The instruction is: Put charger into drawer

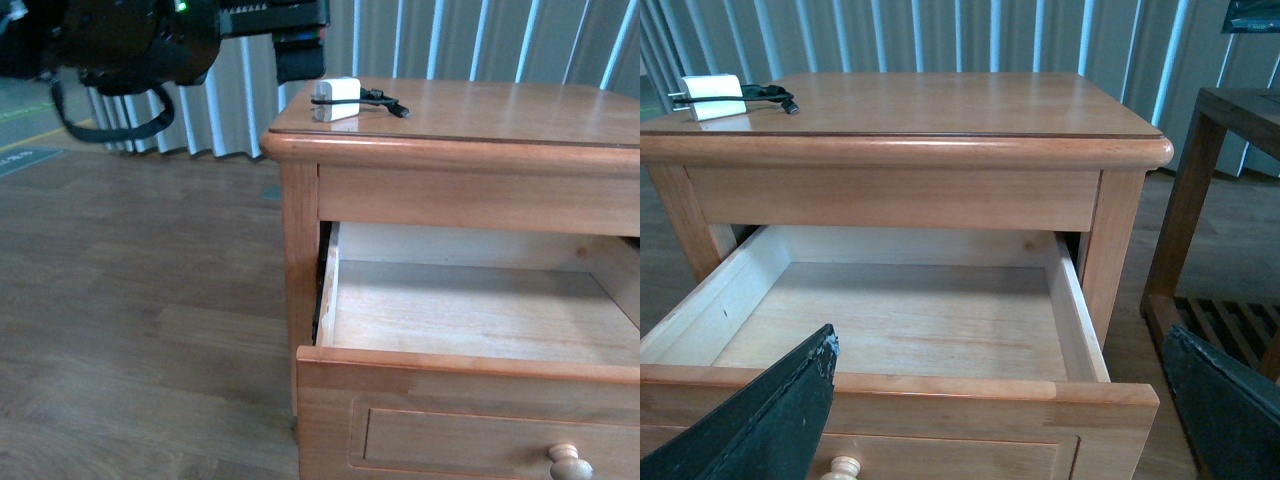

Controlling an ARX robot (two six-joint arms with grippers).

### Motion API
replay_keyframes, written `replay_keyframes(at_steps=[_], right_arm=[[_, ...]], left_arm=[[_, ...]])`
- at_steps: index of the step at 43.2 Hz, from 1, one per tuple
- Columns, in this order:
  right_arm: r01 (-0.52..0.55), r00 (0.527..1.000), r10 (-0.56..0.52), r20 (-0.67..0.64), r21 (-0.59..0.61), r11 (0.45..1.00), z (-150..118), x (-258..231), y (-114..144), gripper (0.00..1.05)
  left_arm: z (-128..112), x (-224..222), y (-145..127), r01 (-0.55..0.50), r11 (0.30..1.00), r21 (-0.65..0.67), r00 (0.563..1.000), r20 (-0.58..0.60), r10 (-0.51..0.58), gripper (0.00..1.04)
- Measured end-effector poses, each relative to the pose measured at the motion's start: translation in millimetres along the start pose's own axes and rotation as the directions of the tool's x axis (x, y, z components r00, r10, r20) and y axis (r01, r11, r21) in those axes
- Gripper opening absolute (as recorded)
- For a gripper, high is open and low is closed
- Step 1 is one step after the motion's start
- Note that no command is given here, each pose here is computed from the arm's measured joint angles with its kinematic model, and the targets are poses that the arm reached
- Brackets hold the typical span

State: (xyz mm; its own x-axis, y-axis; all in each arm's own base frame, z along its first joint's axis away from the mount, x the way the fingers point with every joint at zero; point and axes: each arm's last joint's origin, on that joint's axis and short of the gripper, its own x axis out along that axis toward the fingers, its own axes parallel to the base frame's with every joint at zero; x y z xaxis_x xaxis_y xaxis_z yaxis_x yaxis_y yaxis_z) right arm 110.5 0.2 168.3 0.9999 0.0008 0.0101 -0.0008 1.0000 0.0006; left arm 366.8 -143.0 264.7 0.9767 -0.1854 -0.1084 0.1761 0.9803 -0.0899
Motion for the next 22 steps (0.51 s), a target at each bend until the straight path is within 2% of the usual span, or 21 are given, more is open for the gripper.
replay_keyframes(at_steps=[6, 22], right_arm=[[0.000, 1.000, 0.000, 0.000, 0.000, 1.000, 0, 0, 0, 0.96], [0.000, 1.000, 0.000, 0.000, 0.000, 1.000, 0, 0, 0, 0.96]], left_arm=[[-1, 36, -16, 0.018, 1.000, 0.001, 1.000, -0.007, -0.018, 0.99], [-21, 85, -47, 0.089, 0.996, -0.009, 0.994, -0.064, -0.090, 0.97]])
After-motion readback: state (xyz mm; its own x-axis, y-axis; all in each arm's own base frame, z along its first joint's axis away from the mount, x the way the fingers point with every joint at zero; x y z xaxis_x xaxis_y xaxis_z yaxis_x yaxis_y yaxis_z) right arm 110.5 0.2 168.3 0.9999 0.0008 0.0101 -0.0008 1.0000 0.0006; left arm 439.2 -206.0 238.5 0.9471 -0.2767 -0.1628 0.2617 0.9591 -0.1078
